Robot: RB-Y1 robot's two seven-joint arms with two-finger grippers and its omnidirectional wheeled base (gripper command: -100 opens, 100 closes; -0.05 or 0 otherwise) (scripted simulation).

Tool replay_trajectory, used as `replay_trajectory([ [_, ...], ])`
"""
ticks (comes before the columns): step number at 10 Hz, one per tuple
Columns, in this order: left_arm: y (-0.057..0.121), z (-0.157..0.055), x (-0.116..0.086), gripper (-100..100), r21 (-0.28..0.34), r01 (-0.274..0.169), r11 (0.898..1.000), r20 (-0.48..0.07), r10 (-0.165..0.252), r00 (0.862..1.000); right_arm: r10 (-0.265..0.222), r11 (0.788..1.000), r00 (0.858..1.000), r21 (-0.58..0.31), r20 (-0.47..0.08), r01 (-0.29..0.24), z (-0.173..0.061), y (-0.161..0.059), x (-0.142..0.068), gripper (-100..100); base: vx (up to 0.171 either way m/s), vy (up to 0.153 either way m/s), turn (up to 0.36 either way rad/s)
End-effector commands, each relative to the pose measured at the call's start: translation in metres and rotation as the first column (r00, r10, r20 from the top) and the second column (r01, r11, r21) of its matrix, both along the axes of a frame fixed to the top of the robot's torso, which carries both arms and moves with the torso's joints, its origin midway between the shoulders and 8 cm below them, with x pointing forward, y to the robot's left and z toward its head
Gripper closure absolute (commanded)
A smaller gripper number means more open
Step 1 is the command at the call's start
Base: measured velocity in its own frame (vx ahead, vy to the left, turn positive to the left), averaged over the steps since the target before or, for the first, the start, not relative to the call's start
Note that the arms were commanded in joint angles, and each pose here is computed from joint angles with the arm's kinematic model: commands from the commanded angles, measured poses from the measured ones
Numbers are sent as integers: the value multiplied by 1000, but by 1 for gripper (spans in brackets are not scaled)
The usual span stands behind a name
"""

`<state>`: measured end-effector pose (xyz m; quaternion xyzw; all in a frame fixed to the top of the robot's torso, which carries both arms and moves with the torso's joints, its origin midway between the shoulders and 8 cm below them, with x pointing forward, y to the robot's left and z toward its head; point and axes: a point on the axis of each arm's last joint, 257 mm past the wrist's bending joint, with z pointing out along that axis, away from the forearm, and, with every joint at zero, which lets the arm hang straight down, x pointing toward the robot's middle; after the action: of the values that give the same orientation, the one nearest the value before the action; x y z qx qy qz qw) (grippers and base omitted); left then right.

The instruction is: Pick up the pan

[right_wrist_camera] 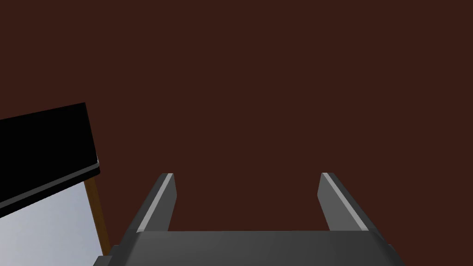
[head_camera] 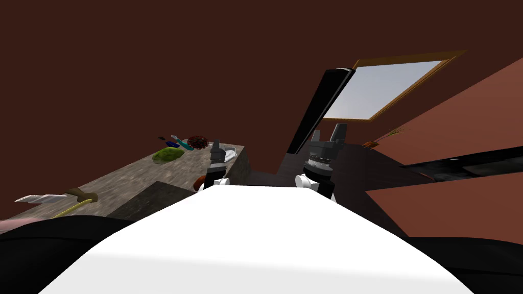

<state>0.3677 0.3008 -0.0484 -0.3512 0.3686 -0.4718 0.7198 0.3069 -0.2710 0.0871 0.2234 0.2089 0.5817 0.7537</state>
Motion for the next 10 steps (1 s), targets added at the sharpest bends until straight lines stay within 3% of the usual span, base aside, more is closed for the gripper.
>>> replay_trajectory([
  [1, 0, -4, 3, -100, 34, 20, 999, -26, -19, 999, 0, 1000, 1000, 0, 0, 0, 0, 0, 0, 0, 0, -5, -5],
  [6, 13, -26, 15, -100, 90, 52, 995, -148, -38, 988, 0, 1000, 1000, 0, 0, 0, 0, 0, 0, 0, -4, -24, -5],
  [10, 35, -46, 24, -100, 95, 44, 994, -256, -18, 967, 0, 1000, 1000, 0, 0, 0, 0, 0, 0, 0, -8, -33, -4],
])
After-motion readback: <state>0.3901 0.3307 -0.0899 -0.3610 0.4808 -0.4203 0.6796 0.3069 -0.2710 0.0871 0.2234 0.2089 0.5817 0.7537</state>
